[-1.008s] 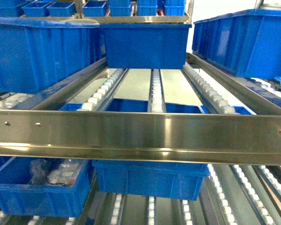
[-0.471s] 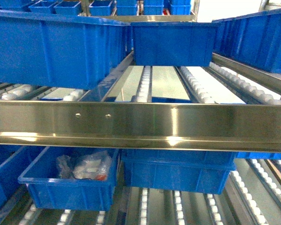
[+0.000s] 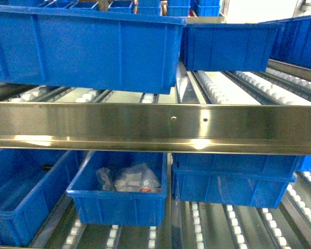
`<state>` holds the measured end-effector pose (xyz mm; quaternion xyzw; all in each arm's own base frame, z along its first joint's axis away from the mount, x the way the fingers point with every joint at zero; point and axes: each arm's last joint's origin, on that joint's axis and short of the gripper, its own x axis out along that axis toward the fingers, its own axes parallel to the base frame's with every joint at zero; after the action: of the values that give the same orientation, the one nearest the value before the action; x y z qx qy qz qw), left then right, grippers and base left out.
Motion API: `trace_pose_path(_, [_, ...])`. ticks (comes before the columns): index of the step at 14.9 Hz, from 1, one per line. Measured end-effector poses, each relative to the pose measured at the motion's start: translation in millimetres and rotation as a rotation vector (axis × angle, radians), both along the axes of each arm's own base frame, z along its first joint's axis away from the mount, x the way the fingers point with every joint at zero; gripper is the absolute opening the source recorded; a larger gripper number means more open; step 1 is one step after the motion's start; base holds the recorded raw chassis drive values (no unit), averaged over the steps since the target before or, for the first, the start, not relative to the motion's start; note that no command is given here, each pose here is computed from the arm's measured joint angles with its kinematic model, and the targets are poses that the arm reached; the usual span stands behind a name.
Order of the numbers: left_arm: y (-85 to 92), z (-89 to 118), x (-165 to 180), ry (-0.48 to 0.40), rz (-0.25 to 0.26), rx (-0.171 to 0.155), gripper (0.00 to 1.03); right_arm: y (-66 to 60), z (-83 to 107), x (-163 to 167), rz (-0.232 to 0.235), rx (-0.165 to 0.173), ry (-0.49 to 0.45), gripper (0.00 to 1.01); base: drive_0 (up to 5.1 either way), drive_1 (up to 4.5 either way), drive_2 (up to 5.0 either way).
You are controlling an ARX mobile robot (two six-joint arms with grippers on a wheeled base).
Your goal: Move flower gift bag to table near conveyor
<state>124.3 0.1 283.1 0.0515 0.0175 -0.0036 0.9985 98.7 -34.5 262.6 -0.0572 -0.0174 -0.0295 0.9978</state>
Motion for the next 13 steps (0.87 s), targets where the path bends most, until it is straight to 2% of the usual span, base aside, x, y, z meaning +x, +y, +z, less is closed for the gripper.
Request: trace_pose_path(13, [0.0,0.0,0.1,0.0,0.0,0.0,0.02,0.2,0.0,-0.3,0.0,0.0,-0.001,0.03,-5.0,2.5,2.5])
